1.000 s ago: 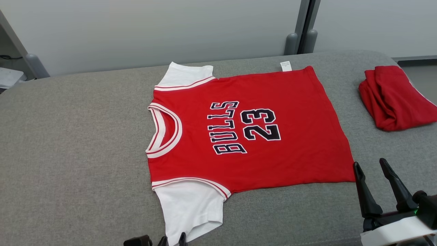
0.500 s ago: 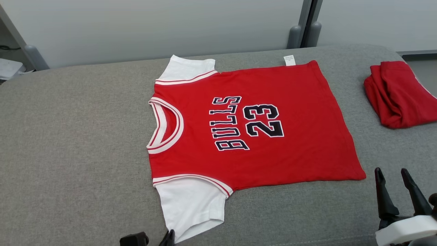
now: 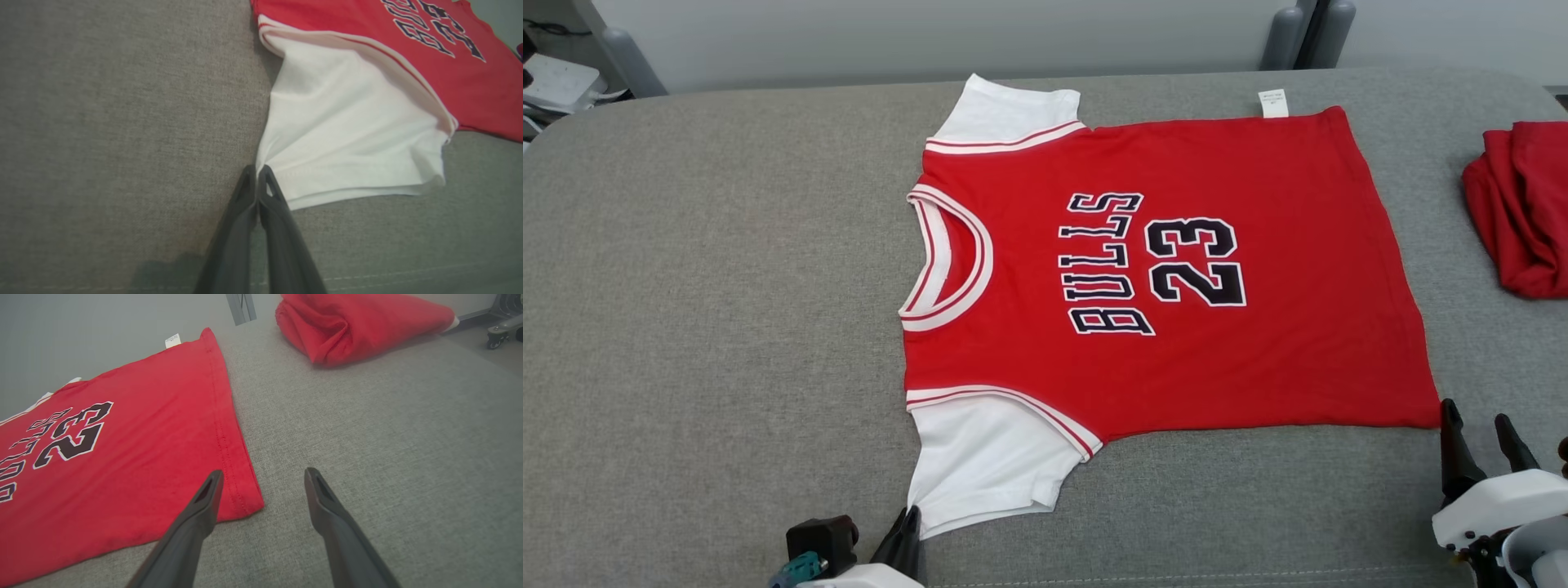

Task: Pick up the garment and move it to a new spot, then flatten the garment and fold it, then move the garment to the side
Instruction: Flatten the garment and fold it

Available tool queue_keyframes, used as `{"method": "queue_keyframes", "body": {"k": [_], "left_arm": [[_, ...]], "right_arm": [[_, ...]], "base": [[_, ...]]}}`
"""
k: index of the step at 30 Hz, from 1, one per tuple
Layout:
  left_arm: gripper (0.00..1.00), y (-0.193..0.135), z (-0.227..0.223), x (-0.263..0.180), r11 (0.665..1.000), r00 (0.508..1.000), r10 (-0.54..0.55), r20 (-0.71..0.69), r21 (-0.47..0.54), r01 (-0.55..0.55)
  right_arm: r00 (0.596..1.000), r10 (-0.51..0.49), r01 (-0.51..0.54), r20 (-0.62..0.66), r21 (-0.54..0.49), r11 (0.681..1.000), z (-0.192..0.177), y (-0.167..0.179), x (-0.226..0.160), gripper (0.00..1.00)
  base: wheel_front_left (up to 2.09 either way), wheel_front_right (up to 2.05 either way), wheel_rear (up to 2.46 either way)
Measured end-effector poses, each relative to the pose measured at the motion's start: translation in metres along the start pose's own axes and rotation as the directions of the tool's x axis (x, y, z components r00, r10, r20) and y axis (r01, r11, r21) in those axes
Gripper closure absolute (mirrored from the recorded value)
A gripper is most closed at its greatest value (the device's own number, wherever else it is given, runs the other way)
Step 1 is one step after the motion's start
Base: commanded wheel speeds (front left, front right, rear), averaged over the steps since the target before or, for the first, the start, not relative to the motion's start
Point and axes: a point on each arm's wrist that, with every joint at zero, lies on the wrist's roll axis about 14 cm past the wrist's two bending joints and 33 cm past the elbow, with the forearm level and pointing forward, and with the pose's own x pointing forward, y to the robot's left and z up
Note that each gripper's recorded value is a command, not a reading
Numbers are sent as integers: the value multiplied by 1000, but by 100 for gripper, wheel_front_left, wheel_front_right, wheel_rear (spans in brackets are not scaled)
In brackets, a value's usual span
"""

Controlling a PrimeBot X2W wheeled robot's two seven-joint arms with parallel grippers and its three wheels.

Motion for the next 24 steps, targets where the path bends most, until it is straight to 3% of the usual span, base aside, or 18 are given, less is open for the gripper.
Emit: {"method": "queue_keyframes", "body": {"k": [9,11,12,15,16,24], "left_arm": [[100,-4,3,0,1000,1000,-10,-1,0,10],[100,-5,3,-1,1000,1000,-11,-3,1,11],[100,-6,5,-1,1000,1000,-14,2,0,14],[100,-8,9,-2,1000,1000,-22,15,1,22],[100,-8,10,-2,1000,1000,-24,18,3,24],[100,-13,19,-6,999,998,-40,47,3,40]], "right_arm": [[994,13,-9,-109,37,999,-29,12,12,0],[993,13,-9,-121,35,999,-32,12,12,18],[992,13,-9,-122,34,999,-31,11,12,55],[993,25,-21,-119,32,999,-29,15,13,96],[993,28,-25,-119,28,999,-29,15,13,100],[995,41,-42,-92,-9,999,-15,11,11,100]], "base": [[0,0,0],[0,0,0],[0,0,0],[0,0,0],[0,0,0],[0,0,0]]}}
